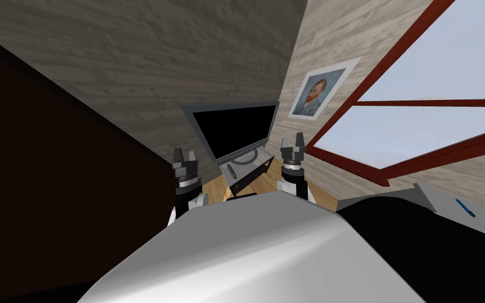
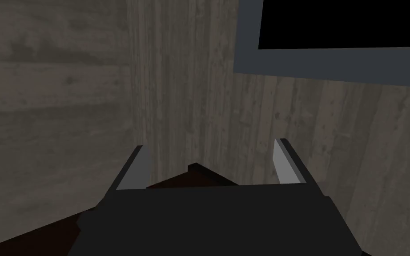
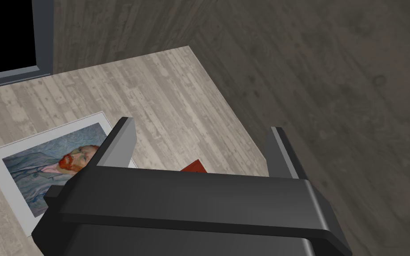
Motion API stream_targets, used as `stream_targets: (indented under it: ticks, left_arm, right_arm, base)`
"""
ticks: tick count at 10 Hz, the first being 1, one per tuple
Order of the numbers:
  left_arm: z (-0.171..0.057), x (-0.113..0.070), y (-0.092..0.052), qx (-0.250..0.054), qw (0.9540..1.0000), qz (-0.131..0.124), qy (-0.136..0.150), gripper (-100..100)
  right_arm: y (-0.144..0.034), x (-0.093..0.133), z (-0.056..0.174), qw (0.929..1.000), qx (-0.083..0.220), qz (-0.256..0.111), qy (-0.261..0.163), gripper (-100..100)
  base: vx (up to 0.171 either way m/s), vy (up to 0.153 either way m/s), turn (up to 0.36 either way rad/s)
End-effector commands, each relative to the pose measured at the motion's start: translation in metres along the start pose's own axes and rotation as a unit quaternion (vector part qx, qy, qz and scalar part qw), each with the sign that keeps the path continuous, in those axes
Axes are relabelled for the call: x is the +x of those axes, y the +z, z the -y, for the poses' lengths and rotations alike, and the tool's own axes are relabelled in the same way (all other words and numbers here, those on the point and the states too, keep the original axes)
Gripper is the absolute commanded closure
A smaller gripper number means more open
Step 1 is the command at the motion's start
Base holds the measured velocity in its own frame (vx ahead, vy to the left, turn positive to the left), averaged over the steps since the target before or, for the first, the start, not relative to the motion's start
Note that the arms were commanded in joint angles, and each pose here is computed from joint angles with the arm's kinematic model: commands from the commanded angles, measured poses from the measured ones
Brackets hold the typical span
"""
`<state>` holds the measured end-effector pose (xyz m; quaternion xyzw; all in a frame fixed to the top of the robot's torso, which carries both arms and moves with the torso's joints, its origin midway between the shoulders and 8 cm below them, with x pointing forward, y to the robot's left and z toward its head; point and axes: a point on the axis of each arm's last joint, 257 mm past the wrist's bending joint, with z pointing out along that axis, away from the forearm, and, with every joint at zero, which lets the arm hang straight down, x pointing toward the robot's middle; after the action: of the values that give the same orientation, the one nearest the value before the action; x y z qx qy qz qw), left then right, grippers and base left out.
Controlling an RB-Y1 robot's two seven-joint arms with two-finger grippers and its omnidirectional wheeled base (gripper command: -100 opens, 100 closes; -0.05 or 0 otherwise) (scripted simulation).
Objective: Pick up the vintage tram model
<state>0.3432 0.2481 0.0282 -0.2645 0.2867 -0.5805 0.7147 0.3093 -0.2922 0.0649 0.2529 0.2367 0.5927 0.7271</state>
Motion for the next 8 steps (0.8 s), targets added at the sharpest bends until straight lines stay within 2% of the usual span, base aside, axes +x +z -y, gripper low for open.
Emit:
stream_targets:
  ticks: [1,5,8]
  left_arm:
    - [-0.005,0.002,-0.002,-0.007,0.9998,-0.015,0.007,-100]
    - [-0.038,0.002,-0.009,-0.052,0.997,-0.049,0.03,-100]
    - [-0.079,-0.005,-0.019,-0.108,0.9909,-0.062,0.05,-100]
  right_arm:
    - [0.0,0.0,0.0,1.0,0.0,0.0,0.0,0]
    - [0.0,0.0,0.0,1.0,0.0,0.0,0.0,0]
    - [0.0,0.0,0.0,1.0,0.0,0.0,0.0,0]
  base:
    - [-0.015,-0.01,-0.008]
    - [-0.047,-0.048,-0.031]
    - [-0.063,-0.083,-0.072]
